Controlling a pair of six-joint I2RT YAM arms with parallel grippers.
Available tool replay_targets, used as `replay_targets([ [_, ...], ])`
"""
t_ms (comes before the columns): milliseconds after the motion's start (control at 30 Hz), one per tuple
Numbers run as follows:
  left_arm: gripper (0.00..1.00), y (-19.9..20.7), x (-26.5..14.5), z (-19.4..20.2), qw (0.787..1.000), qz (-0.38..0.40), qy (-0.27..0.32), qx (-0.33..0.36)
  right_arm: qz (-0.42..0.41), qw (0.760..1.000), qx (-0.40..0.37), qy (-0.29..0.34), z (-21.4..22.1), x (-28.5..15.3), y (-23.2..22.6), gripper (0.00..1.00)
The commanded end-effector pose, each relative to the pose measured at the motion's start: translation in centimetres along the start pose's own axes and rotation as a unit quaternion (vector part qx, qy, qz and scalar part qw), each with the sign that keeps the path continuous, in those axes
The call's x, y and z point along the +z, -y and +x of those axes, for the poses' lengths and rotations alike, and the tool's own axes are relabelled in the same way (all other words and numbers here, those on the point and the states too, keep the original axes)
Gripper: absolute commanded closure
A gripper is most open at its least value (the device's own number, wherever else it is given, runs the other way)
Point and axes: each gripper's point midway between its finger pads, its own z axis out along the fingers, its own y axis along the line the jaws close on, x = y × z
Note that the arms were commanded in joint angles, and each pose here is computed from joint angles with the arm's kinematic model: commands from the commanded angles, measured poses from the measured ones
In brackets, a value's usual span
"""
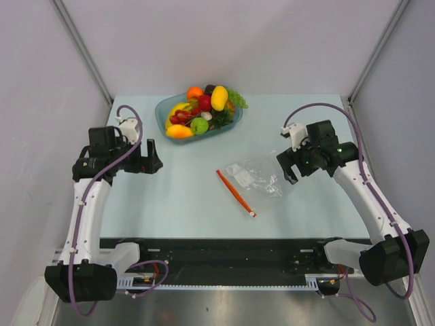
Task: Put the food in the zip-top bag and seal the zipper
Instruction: Pick up the zipper food storage bag at the center of the board.
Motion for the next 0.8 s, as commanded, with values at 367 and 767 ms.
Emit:
replay_targets([
  [367,0.00,-3.9,-1.8,-1.5,0.982,-0.144,0.054,-0.106,-0.017,0.987,-0.158,0.027,-7.8,4.4,-9.1,0.00],
  [767,0.00,-5.9,-2.7,0.3,0.970,-0.174,0.067,-0.154,0.006,0.978,-0.206,0.028,-9.4,7.5,-15.5,0.00],
])
